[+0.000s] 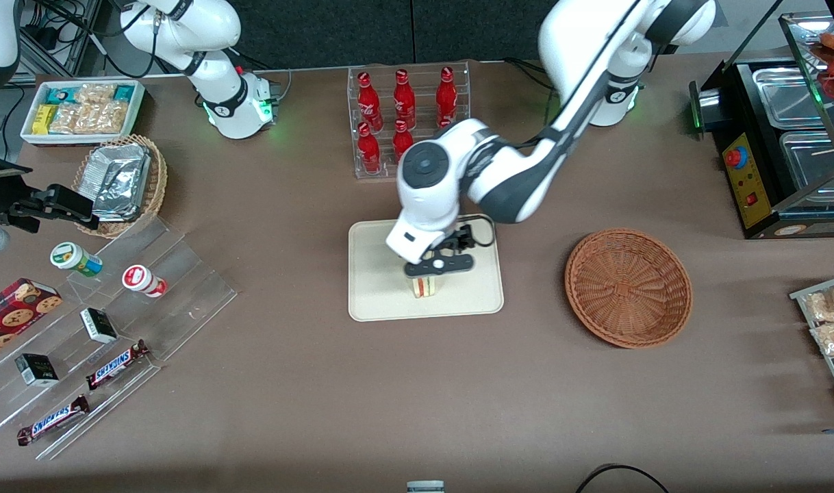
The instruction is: Place sandwich from basket to tray
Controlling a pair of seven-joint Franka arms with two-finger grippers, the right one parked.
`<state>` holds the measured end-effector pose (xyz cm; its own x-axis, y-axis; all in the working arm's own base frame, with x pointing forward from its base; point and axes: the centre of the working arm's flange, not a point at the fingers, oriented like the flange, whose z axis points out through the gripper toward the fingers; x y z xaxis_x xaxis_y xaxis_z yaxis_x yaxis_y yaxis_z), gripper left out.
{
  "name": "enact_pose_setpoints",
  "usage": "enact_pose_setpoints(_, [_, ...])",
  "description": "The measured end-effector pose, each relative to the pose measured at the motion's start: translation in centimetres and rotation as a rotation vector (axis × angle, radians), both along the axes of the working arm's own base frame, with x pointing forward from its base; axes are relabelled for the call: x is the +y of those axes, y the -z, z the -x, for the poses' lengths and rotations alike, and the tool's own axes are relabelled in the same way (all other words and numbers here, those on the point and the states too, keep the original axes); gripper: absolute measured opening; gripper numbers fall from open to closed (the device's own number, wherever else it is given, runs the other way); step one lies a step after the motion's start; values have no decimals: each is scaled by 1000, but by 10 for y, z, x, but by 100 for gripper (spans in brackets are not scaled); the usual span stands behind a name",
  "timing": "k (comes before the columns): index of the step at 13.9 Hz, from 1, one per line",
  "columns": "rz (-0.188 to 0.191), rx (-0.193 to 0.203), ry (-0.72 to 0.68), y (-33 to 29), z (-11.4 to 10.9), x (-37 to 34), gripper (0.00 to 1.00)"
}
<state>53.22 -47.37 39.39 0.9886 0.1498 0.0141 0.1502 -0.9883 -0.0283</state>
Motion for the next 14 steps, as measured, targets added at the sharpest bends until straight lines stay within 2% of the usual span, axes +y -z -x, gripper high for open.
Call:
enact_pose_setpoints(4, [-52, 20, -111, -85, -17, 78, 100])
enact_pose_setpoints(7, [-92, 55, -101, -122, -30, 143, 100])
enact_pose_setpoints(10, [-92, 86, -66, -149, -44, 208, 100])
enact_pose_setpoints(14, [-86, 107, -9, -180, -49, 277, 100])
